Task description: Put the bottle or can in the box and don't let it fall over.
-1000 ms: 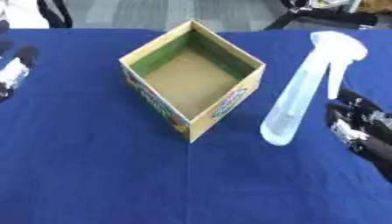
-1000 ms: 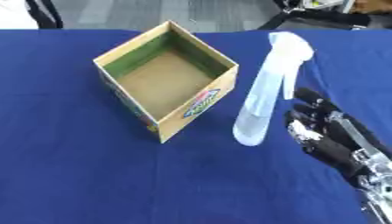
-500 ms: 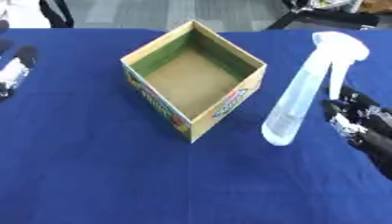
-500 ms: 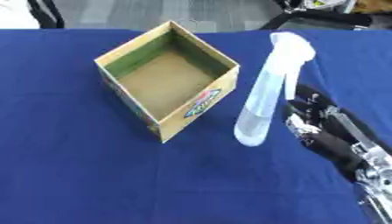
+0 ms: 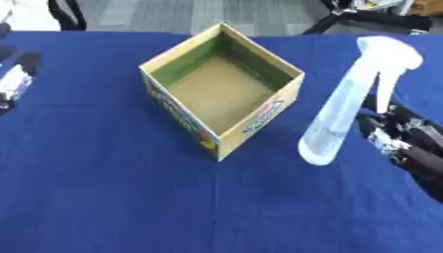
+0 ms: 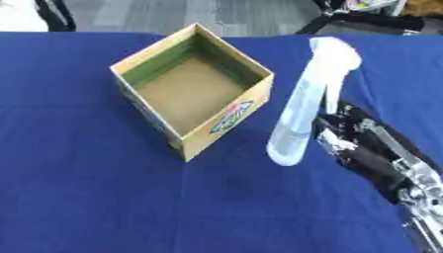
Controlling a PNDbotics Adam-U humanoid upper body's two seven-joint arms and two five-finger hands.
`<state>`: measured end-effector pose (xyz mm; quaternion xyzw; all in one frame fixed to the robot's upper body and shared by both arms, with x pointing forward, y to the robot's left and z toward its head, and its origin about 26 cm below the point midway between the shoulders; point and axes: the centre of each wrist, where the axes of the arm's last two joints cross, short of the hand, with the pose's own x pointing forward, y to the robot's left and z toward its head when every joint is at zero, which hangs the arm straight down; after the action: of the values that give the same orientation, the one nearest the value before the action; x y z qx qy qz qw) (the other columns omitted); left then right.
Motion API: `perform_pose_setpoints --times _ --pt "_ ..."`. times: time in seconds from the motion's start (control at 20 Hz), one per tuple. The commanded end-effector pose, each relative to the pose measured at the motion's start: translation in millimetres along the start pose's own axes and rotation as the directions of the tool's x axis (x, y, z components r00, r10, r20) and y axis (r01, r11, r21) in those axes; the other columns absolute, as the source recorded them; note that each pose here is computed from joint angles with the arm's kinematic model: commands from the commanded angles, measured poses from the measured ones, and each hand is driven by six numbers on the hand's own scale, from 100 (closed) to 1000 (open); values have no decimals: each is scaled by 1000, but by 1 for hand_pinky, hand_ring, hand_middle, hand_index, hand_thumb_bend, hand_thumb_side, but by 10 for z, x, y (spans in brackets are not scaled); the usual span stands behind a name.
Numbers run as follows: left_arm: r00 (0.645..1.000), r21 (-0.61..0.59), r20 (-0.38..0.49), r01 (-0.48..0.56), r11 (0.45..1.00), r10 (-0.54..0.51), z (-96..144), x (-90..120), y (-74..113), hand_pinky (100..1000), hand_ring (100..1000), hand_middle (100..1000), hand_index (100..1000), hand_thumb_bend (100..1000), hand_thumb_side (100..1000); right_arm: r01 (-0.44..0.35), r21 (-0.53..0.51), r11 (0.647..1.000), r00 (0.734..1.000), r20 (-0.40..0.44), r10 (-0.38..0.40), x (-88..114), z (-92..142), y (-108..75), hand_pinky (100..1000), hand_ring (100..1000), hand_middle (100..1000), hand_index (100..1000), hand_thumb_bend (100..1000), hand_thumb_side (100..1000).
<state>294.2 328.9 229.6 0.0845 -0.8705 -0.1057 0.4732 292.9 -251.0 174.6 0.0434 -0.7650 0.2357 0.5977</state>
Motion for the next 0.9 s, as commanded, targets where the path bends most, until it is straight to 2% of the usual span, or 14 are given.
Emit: perform_pose_setpoints --times 0.05,0.65,0.9 --pt "999 -15 39 26 1000 -26 -39 118 31 1000 1000 1000 960 374 183 -25 18 1000 999 35 24 99 8 -47 1000 1000 1000 1000 100 445" --pt "999 -18 44 20 1000 -19 -49 126 28 1000 1000 1000 956 371 186 -10 55 998 999 51 7 139 5 -102 1000 1000 1000 1000 100 467" --pt "999 -20 45 17 1000 -16 -52 128 25 1000 1000 1000 956 370 189 -28 16 999 999 42 28 164 3 -139 1000 1000 1000 1000 100 453"
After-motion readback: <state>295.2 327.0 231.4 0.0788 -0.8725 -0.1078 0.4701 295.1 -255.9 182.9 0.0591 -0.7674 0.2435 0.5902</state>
